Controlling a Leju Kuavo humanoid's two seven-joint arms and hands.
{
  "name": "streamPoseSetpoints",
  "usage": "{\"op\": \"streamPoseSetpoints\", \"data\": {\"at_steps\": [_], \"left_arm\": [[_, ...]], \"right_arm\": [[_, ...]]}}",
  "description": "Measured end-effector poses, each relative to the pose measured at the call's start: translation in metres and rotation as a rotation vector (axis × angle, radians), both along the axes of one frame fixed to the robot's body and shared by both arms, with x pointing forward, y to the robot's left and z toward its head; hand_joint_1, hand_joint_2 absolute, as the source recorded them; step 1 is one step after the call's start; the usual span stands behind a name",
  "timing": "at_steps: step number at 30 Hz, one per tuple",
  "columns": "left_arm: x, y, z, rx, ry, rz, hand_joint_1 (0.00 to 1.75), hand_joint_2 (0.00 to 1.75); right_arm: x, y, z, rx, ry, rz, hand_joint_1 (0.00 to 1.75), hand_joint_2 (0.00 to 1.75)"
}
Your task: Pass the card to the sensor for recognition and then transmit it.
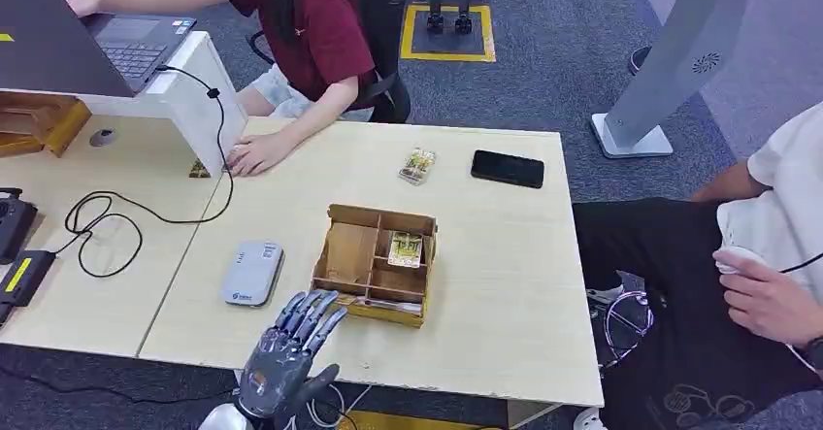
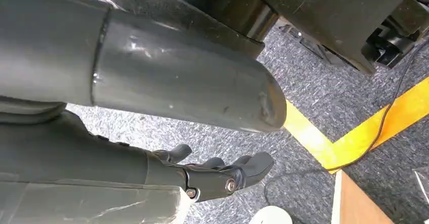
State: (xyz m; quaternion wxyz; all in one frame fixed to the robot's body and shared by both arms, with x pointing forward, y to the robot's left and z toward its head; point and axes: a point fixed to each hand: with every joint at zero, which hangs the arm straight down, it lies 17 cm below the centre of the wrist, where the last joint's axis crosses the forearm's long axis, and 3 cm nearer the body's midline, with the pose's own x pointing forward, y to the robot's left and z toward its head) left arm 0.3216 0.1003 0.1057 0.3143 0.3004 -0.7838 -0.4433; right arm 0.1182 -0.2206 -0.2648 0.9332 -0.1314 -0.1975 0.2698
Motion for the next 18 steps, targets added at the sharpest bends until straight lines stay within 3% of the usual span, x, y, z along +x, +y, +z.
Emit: {"op": "streamPoseSetpoints", "data": {"at_steps": [6, 18], "left_arm": [[0.009, 0.003, 0.006, 0.049, -0.054, 0.05, 0.0, 1.75], [0.02, 0.009, 0.004, 0.052, -0.043, 0.098, 0.0, 1.75]], "right_arm": [[0.0, 0.0, 0.0, 0.0, 0.001, -0.001, 0.0, 0.0], [0.0, 0.0, 0.0, -0.001, 0.002, -0.001, 0.0, 0.0]]}}
